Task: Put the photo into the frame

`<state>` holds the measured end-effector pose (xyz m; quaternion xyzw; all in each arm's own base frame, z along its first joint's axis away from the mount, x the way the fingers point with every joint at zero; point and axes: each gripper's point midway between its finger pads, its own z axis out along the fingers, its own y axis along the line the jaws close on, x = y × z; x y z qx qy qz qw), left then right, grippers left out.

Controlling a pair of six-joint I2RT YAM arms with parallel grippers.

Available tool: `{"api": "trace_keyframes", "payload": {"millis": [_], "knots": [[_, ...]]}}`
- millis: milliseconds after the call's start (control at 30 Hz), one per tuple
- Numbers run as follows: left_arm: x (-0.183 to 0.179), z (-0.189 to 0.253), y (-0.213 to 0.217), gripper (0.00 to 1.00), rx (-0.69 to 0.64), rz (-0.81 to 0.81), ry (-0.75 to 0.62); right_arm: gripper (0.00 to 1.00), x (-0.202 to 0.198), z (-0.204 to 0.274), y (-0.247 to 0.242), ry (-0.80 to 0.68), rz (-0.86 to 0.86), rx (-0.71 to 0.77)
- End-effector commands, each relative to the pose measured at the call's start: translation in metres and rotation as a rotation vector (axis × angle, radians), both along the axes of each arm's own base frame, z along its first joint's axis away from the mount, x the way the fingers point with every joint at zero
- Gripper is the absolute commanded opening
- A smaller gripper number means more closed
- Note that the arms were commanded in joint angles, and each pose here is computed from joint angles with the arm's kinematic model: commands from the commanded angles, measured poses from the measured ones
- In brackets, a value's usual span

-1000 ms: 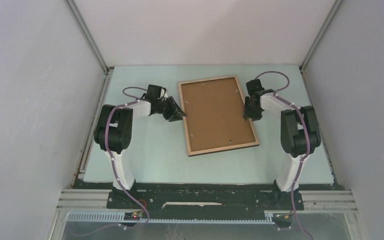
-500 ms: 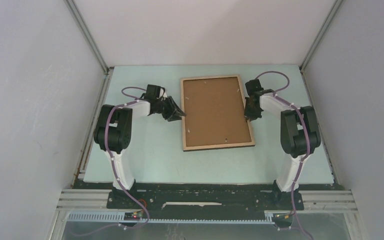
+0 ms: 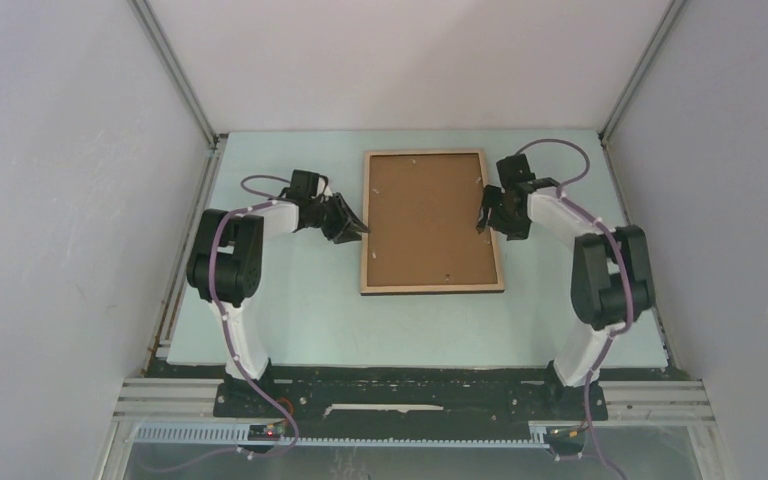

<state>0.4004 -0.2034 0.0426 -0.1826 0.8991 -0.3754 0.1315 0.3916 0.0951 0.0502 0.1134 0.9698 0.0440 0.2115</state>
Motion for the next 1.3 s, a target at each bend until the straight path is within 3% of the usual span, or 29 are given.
{"api": "trace_keyframes", "payload": {"millis": [0,300,400,500,700,967,1267], "knots": [[-0.005,0.014,-0.003,0.41,-0.013,-0.012,-0.036,0.8,-0.027,0.046,0.009,-0.109,0.004,0.05],[-0.012,0.007,-0.008,0.51,0.041,-0.066,-0.058,0.94,-0.136,0.037,0.027,-0.186,-0.099,0.301],[-0.021,-0.005,-0.008,0.51,0.124,-0.109,-0.036,0.92,-0.154,0.03,0.035,-0.192,-0.157,0.421],[-0.031,-0.011,-0.005,0.49,0.213,-0.135,-0.025,0.9,-0.163,0.02,0.036,-0.156,-0.227,0.443],[-0.048,-0.016,-0.012,0.42,0.243,-0.154,-0.006,0.88,-0.148,0.007,0.033,-0.127,-0.32,0.483],[-0.084,-0.008,-0.06,0.39,0.133,-0.208,0.026,0.86,-0.111,-0.012,0.002,-0.166,-0.424,0.389],[-0.133,0.006,-0.108,0.39,-0.042,-0.214,0.04,0.77,-0.08,-0.013,-0.017,-0.186,-0.317,0.24]]}}
